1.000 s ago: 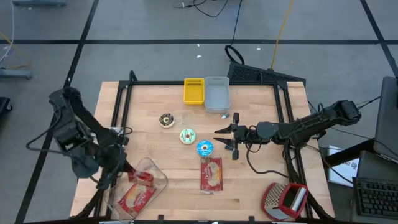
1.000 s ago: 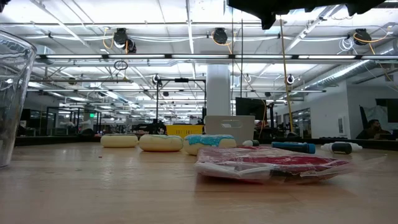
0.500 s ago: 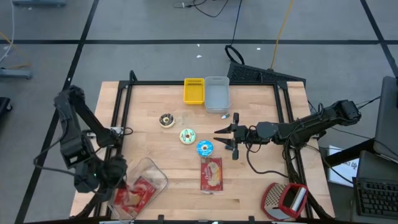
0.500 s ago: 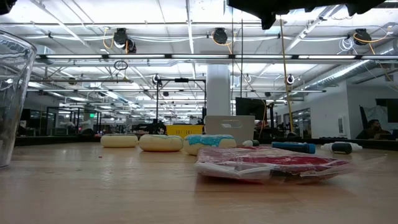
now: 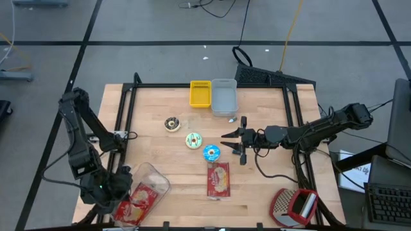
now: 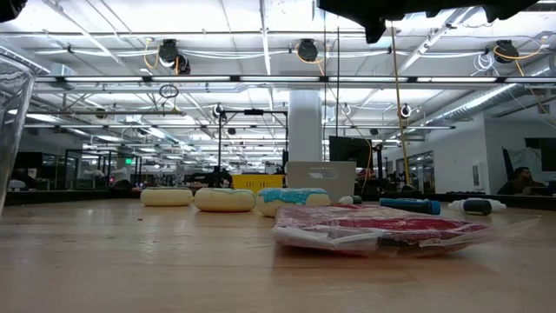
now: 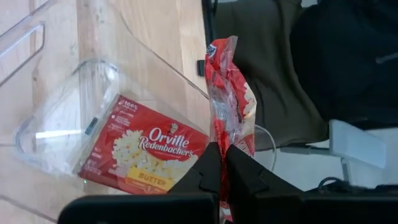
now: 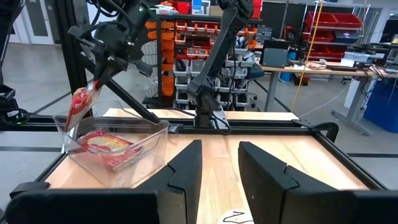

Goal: Pick & Place Food Item
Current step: Stack the right red popcorn bag on top of the red popcorn bag in the transparent bin

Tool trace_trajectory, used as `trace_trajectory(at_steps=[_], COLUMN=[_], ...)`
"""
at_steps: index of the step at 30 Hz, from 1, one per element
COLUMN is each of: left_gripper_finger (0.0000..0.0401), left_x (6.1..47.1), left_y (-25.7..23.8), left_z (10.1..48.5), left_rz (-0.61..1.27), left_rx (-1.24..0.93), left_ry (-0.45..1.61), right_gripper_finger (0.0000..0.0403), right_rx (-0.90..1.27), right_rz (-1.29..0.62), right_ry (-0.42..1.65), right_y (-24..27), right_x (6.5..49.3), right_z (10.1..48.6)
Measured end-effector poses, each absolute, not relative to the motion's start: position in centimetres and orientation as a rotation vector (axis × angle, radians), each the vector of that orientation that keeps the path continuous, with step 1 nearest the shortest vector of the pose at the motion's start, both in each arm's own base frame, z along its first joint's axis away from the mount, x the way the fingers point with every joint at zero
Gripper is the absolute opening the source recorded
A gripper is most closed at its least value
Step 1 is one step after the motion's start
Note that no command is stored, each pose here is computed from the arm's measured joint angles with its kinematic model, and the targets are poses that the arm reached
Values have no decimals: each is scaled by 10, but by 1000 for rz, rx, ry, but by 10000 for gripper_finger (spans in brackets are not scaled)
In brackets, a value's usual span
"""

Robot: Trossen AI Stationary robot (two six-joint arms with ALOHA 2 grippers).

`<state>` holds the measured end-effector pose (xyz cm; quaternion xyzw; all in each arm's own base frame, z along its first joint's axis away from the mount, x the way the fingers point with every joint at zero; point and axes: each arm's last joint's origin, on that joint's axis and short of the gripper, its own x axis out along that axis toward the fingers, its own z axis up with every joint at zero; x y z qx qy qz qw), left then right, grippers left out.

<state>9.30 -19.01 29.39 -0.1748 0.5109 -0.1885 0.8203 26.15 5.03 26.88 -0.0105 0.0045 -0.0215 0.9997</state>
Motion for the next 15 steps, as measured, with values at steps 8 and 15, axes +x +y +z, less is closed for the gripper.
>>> trace_trajectory(at_steps=[8,15], left_gripper_finger=[6,9], left_x=[93,94], left_y=[-190,-189], left_z=[294,293], left_rz=[-445,-448], left_rx=[-276,-211], left_ry=[1057,1015], right_gripper_finger=[93,93], right_rx=[-22,-24], right_rz=[-43,-43], right_ry=[13,24], right_y=[50,50], right_x=[262,261], right_z=[268,267])
